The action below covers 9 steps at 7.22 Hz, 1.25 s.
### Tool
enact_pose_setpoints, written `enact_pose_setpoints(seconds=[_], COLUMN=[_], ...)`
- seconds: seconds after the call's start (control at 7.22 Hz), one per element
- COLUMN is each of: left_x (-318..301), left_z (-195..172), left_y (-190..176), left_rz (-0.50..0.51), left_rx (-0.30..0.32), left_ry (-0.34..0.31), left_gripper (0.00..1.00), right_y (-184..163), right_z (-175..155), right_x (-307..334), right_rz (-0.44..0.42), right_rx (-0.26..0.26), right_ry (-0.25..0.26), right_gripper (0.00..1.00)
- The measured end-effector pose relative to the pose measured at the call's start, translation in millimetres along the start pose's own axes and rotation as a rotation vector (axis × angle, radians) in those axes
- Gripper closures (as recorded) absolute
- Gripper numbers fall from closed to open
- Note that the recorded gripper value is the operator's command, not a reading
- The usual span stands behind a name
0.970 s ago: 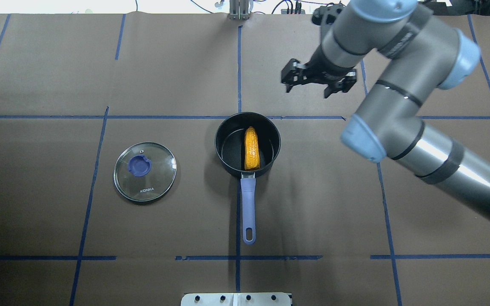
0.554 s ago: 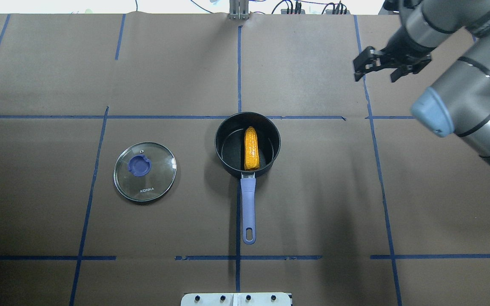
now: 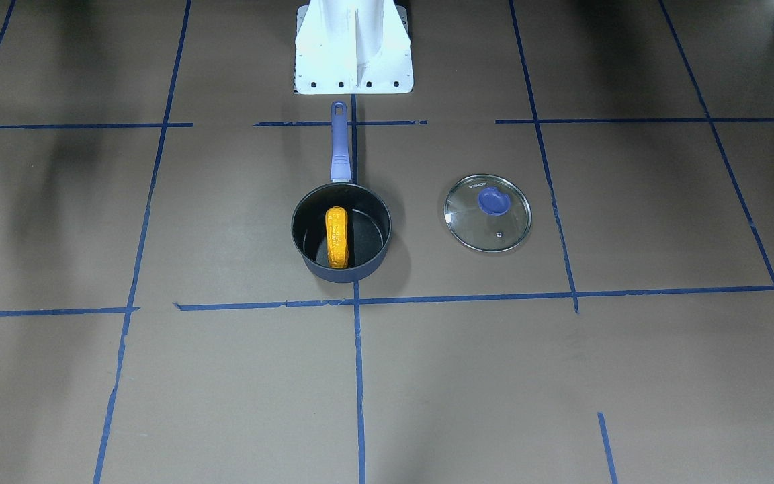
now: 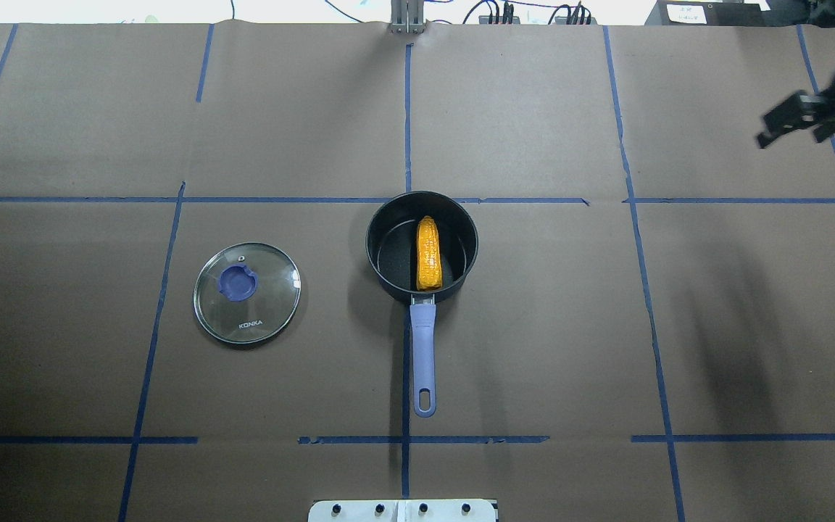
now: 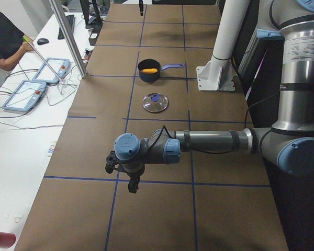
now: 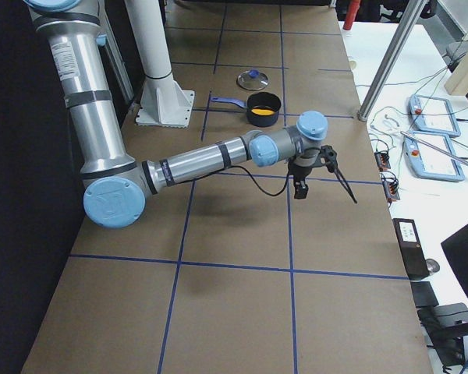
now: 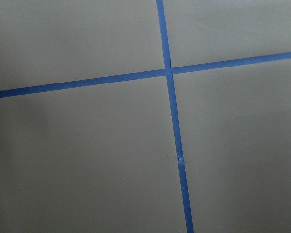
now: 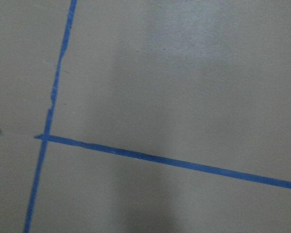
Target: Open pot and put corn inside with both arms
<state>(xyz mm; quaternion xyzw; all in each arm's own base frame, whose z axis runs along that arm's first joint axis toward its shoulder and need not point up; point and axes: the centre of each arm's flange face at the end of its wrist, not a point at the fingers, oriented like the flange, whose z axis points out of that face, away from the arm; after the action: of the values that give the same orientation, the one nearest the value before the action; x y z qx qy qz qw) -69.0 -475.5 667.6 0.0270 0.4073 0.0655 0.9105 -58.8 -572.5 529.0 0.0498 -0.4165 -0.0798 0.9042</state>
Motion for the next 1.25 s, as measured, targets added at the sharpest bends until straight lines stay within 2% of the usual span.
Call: enact_pose_setpoints(seconds=[0.28, 0.55, 0.83, 1.11, 1.25], left_x=[1, 1, 1, 0, -1], left_z=[-1, -1, -1, 0, 1], left_y=[-1, -2, -2, -1, 0], left_rz=[0.001, 0.002, 0.002, 0.001, 0.001], left_rx=[0.002, 0.002, 0.002, 0.001, 0.001], left_ry=[0.001, 0.001, 0.001, 0.001, 0.001], left_gripper=[0.0, 0.0, 0.0, 0.0, 0.0], right_y=[55, 94, 110, 109, 109], right_z=[-7, -9, -6, -11, -12], right_x=[109, 154, 166, 170, 170], right_rz=[-0.038, -0.023, 0.001, 0.046, 0.066], right_rx=[-0.005, -0.006, -0.015, -0.017, -0.018], right_ry=[-0.006, 0.001, 0.022, 0.081, 0.092], right_gripper=[0.0, 0.0, 0.0, 0.0, 0.0])
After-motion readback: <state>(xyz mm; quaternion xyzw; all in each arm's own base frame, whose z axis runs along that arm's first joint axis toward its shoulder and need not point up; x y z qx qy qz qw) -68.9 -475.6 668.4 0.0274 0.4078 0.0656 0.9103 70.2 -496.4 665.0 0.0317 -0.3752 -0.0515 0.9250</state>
